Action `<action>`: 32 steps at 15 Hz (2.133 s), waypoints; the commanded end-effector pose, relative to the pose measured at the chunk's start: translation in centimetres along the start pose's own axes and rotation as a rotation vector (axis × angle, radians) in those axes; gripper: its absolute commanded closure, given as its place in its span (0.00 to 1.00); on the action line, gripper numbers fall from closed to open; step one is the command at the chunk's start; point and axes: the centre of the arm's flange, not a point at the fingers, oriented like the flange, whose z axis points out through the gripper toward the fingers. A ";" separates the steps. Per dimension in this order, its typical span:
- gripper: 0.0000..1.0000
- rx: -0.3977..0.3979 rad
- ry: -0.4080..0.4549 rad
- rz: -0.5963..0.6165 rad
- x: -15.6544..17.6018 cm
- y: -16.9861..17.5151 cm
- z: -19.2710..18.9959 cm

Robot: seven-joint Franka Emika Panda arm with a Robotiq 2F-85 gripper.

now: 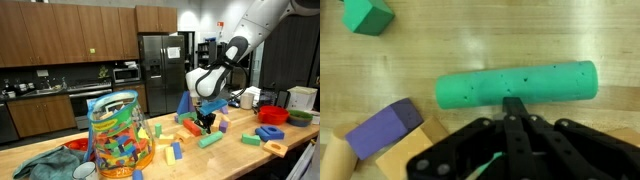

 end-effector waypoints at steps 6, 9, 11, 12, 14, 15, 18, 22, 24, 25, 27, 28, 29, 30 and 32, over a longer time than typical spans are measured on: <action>1.00 0.020 0.041 0.025 1.1 -0.7 0.8; 1.00 0.044 0.069 0.024 1.9 -1.4 1.4; 1.00 0.054 0.081 0.028 2.3 -1.6 1.7; 1.00 0.057 0.086 0.031 2.5 -1.6 1.6; 1.00 0.059 0.093 0.041 2.9 -1.4 1.3; 1.00 0.058 0.096 0.049 3.1 -1.1 0.9; 1.00 0.051 0.100 0.073 3.7 0.0 0.1; 1.00 0.039 0.064 0.104 3.9 1.3 0.3; 1.00 0.027 0.038 0.106 3.7 1.5 0.7; 1.00 0.021 0.027 0.106 3.6 1.7 0.8; 1.00 0.008 0.002 0.100 3.3 1.8 1.0; 1.00 0.000 -0.009 0.099 3.1 2.0 1.1; 1.00 -0.007 -0.019 0.098 3.0 2.1 1.2; 1.00 -0.013 -0.027 0.100 3.0 2.3 1.4; 1.00 -0.023 -0.033 0.112 3.2 2.9 1.7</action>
